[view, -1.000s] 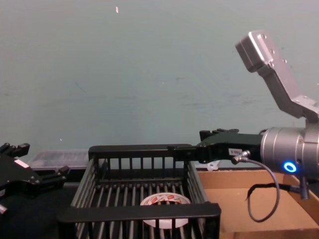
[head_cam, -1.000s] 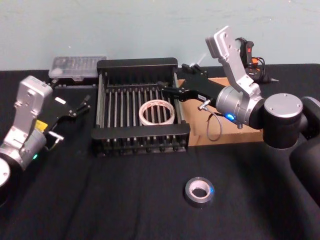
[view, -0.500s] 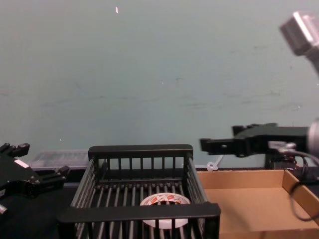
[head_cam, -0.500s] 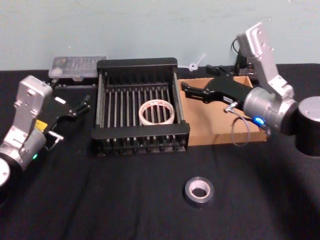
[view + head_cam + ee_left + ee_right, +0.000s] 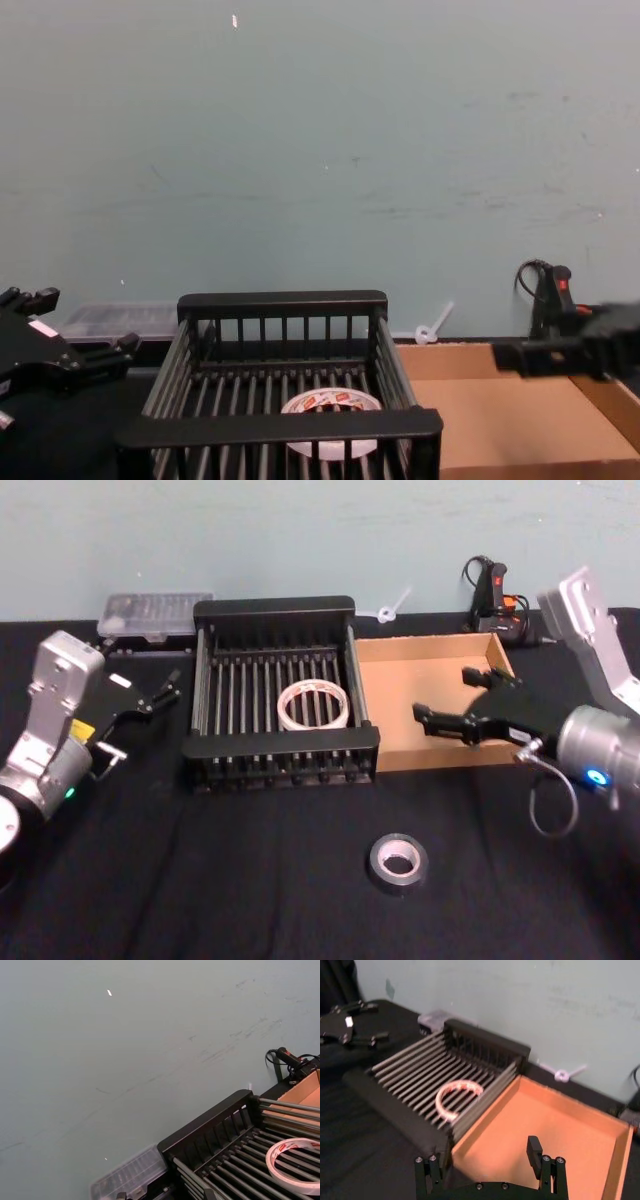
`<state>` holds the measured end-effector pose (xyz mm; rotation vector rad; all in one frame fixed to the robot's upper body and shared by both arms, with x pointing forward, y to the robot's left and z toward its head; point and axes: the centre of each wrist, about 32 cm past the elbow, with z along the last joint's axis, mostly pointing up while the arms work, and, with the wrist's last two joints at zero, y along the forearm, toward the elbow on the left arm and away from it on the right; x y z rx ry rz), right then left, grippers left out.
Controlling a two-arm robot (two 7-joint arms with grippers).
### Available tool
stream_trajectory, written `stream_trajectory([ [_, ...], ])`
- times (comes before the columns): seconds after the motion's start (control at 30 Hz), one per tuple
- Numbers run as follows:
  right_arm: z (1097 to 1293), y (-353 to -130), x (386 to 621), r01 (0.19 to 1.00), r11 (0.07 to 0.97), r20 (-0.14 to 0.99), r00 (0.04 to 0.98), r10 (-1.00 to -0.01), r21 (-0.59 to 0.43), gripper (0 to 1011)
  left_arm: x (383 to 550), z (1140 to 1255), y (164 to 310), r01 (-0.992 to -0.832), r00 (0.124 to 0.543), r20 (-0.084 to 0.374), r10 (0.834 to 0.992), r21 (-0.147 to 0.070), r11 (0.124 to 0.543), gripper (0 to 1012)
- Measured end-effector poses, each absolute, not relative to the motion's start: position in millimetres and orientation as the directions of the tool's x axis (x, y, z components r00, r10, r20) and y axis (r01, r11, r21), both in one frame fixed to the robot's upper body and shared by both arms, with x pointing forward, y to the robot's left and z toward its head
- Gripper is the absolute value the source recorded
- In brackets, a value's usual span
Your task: Pick up the white tape and place it into the black box , Pick up the silver tape and place it into the brown box.
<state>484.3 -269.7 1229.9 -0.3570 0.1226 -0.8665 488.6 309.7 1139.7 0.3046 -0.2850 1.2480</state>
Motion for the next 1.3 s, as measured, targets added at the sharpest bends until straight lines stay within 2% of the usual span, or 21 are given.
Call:
stream_trajectory([
  [0.2,1228.0,-278,463,0.688,0.592,0.004,0.654,-0.757,-0.419,1002,488.6,1139.8,309.7,-0.955,0.292,0.374,0.880,0.070,0.287,1001],
  [0.43,1222.5,-279,452,0.631,0.606,-0.021,0.684,-0.729,-0.485,1002,488.6,1139.8,309.7,-0.955,0.292,0.374,0.880,0.070,0.287,1001],
  [0.7,1216.0,-272,451,0.530,0.640,-0.050,0.747,-0.663,-0.556,1002,488.6,1139.8,309.7,-0.955,0.292,0.374,0.880,0.070,0.287,1001],
  [1.3,1209.5,-265,457,0.447,0.651,-0.072,0.790,-0.609,-0.613,1002,488.6,1139.8,309.7,-0.955,0.292,0.374,0.880,0.070,0.287,1002],
])
